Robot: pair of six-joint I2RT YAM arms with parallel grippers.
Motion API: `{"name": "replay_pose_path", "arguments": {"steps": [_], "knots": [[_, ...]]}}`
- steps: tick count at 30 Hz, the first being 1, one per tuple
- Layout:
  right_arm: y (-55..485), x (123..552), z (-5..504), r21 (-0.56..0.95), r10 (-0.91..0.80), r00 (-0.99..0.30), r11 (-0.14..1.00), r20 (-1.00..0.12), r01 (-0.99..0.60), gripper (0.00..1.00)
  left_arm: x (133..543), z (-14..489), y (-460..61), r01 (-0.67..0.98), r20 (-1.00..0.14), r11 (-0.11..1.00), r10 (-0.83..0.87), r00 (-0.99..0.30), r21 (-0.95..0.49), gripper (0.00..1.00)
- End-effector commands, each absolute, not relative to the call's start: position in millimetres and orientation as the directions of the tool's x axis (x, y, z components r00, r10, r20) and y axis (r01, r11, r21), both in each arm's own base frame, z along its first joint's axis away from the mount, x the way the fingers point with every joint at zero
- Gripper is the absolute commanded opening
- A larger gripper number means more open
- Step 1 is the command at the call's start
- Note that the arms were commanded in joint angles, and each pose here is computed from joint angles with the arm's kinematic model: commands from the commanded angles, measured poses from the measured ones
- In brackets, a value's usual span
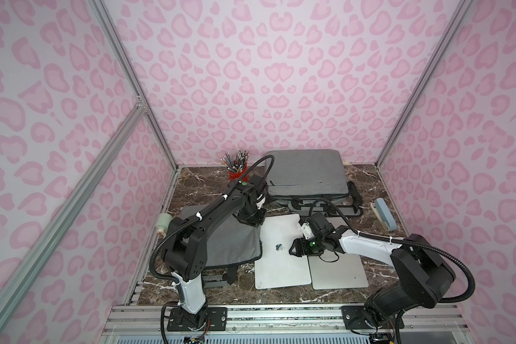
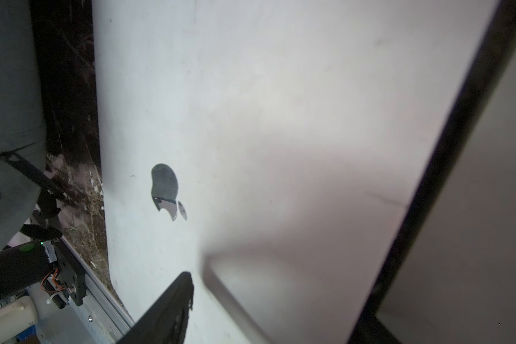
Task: Open the zippered laptop bag and take out the laptop
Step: Place the laptop at the center of the board.
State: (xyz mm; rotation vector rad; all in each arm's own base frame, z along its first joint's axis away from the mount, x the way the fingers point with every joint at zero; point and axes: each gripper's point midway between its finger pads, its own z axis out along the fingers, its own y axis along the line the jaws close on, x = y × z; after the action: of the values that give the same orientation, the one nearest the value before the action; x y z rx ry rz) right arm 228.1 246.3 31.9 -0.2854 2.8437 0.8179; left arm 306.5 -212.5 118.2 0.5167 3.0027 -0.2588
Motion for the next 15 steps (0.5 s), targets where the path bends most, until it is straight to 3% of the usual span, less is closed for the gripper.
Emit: {"name": "replay_pose_path", "arguments": {"steps": [1, 8, 15], "knots": [[240.8, 214.9, 24.5, 0.487, -0.169, -0.970, 0.841, -0.175, -0.234, 0.71, 307.9, 120.9, -217.2, 0.354, -0.124, 0.919, 0.336, -0.934, -0.173, 0.02], [221.8, 210.2, 28.1, 0.444, -0.146, -0.974, 0.871, -0.174, -0.210, 0.72, 308.4, 127.6, -224.5, 0.356, -0.137, 0.910, 0.334, -0.933, -0.210, 0.02], [224.2, 200.2, 34.4, 0.491, -0.149, -0.976, 0.845, -0.160, -0.210, 0.71, 310.6, 128.9, -229.6, 0.363, -0.141, 0.903, 0.338, -0.930, -0.229, 0.02]]}}
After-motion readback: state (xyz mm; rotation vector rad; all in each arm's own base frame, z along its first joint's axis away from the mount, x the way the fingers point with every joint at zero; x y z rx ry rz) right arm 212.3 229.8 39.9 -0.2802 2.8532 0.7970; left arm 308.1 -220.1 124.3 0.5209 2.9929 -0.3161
